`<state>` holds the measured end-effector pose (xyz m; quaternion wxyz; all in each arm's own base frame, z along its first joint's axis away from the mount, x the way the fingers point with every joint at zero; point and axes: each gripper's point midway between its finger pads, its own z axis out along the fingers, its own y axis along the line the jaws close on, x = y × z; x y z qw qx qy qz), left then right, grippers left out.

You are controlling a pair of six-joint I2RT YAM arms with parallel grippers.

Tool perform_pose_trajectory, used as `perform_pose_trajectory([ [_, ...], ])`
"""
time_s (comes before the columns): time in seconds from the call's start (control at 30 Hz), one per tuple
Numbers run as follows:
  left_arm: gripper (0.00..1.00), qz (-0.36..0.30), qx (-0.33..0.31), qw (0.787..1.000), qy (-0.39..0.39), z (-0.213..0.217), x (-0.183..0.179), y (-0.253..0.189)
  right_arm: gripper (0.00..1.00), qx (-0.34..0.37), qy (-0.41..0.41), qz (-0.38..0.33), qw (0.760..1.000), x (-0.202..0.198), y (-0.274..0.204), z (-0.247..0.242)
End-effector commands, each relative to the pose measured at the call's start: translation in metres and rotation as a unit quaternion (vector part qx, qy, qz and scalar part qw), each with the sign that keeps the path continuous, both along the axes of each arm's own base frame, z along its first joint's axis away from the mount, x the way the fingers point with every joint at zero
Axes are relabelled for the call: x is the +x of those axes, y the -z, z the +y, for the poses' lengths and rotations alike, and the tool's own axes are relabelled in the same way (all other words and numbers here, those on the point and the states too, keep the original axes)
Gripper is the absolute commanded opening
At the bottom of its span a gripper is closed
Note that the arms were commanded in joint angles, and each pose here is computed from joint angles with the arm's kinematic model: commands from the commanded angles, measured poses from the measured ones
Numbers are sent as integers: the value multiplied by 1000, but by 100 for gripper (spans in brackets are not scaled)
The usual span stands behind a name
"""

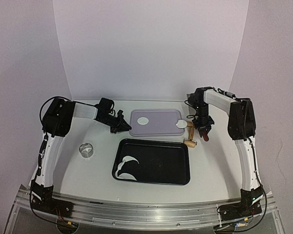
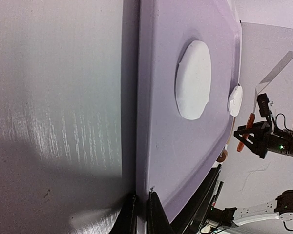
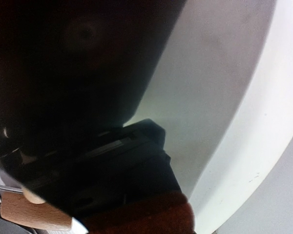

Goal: Roll out the dumpling wrappers from the dough

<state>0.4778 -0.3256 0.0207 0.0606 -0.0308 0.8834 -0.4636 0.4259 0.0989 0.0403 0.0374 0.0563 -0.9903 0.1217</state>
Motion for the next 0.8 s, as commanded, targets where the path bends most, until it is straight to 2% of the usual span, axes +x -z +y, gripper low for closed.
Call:
perform_pose_trajectory([
  [0.0,5,3,22,1000,9,-3,-5,7,0,-23,-1,223,975,-99,-33,-6],
  [0.23,5,-19,32,999,14,-2,0,2,0,-4,27,274,961,-129,-29,-1],
  [0.43,4,-74,61,995,23,2,11,-10,0,-3,32,264,964,-125,-32,-1],
  [0.6,3,-82,63,994,25,2,11,-11,0,-9,41,258,965,-125,-34,-2],
  [0.77,0,-85,62,994,21,3,12,-16,0,-31,57,286,956,-148,-34,-11],
])
